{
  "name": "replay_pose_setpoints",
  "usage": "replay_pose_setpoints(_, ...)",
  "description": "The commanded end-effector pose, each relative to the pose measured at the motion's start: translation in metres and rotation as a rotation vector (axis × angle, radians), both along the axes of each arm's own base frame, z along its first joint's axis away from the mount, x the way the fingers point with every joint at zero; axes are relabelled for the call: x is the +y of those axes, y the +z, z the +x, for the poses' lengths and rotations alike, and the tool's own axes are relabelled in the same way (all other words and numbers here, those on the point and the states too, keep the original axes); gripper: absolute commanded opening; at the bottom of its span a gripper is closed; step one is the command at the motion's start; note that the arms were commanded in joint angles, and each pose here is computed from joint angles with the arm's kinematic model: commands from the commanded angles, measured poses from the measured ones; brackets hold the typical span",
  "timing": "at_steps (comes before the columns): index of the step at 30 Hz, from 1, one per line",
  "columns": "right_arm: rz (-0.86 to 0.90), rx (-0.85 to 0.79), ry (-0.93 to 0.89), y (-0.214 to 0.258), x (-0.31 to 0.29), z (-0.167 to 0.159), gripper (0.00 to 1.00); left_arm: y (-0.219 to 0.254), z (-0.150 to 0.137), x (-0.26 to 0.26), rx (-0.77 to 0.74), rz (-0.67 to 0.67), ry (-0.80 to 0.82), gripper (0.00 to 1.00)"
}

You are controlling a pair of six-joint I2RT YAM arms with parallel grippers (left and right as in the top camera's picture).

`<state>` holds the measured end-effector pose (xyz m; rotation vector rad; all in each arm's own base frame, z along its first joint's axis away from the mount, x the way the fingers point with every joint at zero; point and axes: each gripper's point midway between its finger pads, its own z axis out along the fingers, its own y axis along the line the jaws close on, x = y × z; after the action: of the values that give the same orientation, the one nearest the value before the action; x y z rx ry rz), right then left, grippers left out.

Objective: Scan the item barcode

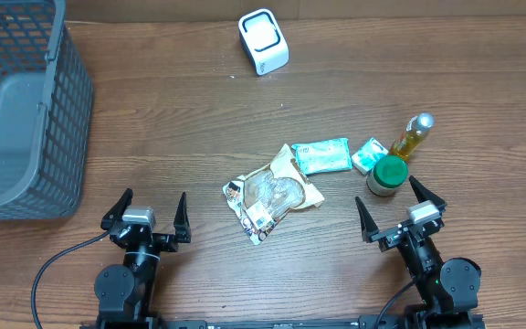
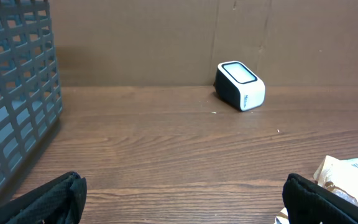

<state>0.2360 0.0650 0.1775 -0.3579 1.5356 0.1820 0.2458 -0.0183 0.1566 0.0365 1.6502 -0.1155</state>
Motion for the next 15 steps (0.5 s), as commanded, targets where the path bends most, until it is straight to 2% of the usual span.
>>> replay_pose_setpoints(1, 0.006, -0.001, 0.003, -0.002, 0.000, 0.000, 1.00, 0.000, 0.000, 0.000, -0.008, 0.026, -0.002, 1.00)
replay_pose_setpoints(15, 0.006, -0.001, -0.043, -0.002, -0.011, 0.003, 1.00, 0.000, 0.000, 0.000, -0.008, 0.026, -0.002, 0.99)
